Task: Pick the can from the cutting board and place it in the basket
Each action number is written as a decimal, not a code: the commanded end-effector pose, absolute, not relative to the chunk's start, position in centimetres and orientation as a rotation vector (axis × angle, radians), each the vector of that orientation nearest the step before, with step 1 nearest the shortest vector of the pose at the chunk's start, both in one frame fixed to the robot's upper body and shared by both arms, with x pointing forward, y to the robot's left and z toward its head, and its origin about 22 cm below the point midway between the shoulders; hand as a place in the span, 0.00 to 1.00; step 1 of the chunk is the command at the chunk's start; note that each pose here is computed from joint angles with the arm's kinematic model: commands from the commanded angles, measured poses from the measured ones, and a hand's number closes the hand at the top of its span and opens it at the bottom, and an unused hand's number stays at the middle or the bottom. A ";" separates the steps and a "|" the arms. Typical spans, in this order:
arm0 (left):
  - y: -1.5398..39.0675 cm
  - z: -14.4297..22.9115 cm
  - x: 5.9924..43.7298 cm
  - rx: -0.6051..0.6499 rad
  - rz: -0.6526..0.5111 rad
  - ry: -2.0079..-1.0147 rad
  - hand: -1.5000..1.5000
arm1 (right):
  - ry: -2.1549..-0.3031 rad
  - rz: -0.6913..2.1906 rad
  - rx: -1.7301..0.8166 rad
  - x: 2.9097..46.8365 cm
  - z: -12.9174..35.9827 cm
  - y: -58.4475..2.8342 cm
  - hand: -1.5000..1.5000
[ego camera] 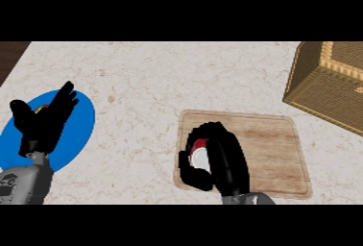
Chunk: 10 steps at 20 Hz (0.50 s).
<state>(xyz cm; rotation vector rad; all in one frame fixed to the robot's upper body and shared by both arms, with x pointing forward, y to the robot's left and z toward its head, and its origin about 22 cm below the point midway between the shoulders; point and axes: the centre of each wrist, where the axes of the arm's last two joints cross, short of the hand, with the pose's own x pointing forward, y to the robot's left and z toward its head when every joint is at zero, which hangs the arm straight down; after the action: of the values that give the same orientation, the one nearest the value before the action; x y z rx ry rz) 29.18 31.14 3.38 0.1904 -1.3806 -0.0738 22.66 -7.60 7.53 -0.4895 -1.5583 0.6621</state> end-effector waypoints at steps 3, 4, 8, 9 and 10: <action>32.1 4.8 30.1 0.197 -0.069 -1.376 0.50 | -1.721 0.475 -0.600 20.7 12.5 -7.0 1.00; 32.8 3.9 29.1 0.201 -0.069 -1.376 0.50 | -1.728 0.426 -0.610 20.0 15.1 -7.1 1.00; 30.5 2.9 28.6 0.181 -0.067 -1.372 0.50 | -1.667 0.386 -0.718 20.4 18.3 -7.0 1.00; 32.1 3.6 29.9 0.191 -0.071 -1.373 0.50 | -1.688 0.381 -0.741 21.8 20.0 -8.5 1.00; 31.3 4.2 28.9 0.195 -0.069 -1.384 0.50 | -1.662 0.375 -0.753 21.2 20.5 -8.6 1.00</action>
<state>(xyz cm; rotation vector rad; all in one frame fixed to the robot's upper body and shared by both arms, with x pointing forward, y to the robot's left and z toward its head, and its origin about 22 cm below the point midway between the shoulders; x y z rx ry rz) 29.06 31.71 3.85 0.1925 -1.3784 -0.0679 21.30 -7.78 17.16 -0.6819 -1.6890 0.4300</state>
